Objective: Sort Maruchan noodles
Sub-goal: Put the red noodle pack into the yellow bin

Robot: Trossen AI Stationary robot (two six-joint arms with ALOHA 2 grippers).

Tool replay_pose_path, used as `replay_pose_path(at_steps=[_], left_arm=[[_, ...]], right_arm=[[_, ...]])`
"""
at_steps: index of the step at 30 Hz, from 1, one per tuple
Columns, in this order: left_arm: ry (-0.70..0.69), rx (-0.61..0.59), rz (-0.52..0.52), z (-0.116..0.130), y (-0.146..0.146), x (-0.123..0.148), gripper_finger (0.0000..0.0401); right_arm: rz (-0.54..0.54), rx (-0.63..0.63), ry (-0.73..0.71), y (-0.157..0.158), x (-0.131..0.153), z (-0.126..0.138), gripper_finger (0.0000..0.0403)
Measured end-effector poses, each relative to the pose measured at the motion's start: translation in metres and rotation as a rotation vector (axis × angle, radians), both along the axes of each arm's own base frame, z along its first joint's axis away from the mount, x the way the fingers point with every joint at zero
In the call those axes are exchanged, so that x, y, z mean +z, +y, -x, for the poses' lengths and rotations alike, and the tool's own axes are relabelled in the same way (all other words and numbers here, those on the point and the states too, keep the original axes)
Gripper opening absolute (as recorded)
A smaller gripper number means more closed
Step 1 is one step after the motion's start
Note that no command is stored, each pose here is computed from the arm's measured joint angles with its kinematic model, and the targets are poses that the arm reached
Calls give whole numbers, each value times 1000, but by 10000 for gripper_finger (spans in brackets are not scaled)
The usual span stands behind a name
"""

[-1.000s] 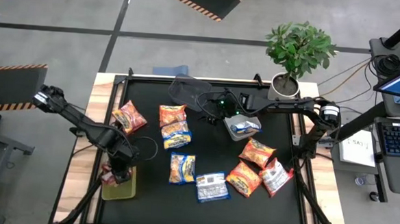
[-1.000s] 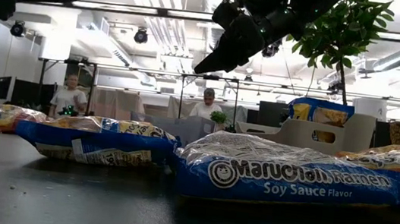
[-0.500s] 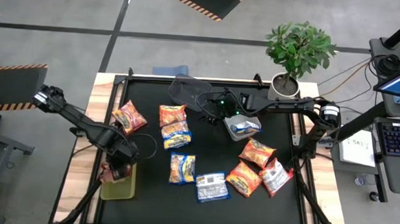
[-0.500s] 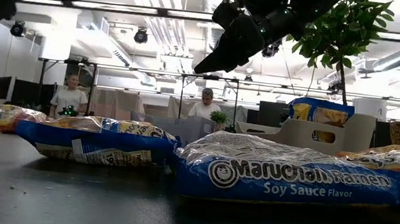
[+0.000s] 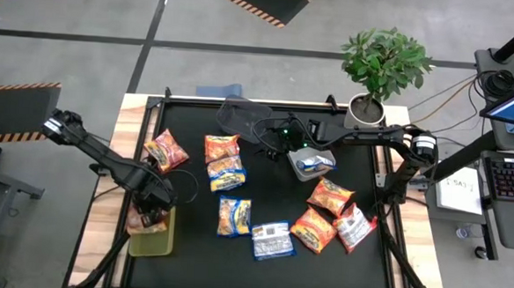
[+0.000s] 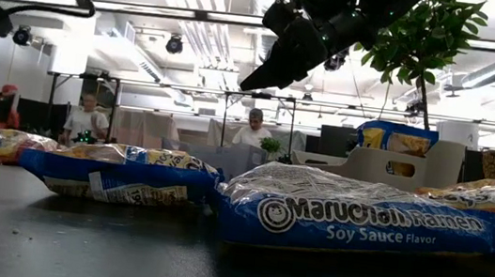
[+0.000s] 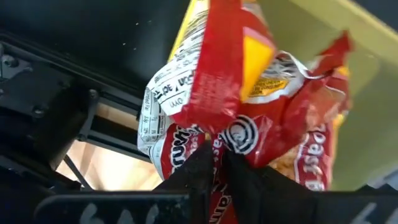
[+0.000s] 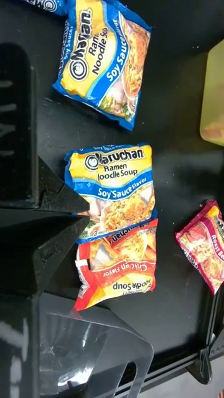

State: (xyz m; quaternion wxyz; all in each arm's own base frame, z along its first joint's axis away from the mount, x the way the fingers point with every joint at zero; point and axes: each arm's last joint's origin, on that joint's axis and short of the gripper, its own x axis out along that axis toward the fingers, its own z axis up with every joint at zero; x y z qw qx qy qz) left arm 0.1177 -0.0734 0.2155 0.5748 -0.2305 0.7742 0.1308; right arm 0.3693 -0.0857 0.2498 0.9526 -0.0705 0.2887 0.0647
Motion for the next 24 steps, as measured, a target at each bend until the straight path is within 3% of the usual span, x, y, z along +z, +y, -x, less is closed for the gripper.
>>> replay_pose_path(at_steps=[5,12,20,24], left_arm=[[-35,4,-3,-3,-1,1,8],[-272,-42,87,-21,-11,4,1],[-289,-115,106,-17,-19,7,0],[-311,-91,130,-19,-21,24,0]], right_arm=[[2,1,0,0,0,0,9],[4,3,0,0,0,0,9],[3,3,0,0,0,0,9],[4,3,0,0,0,0,9]])
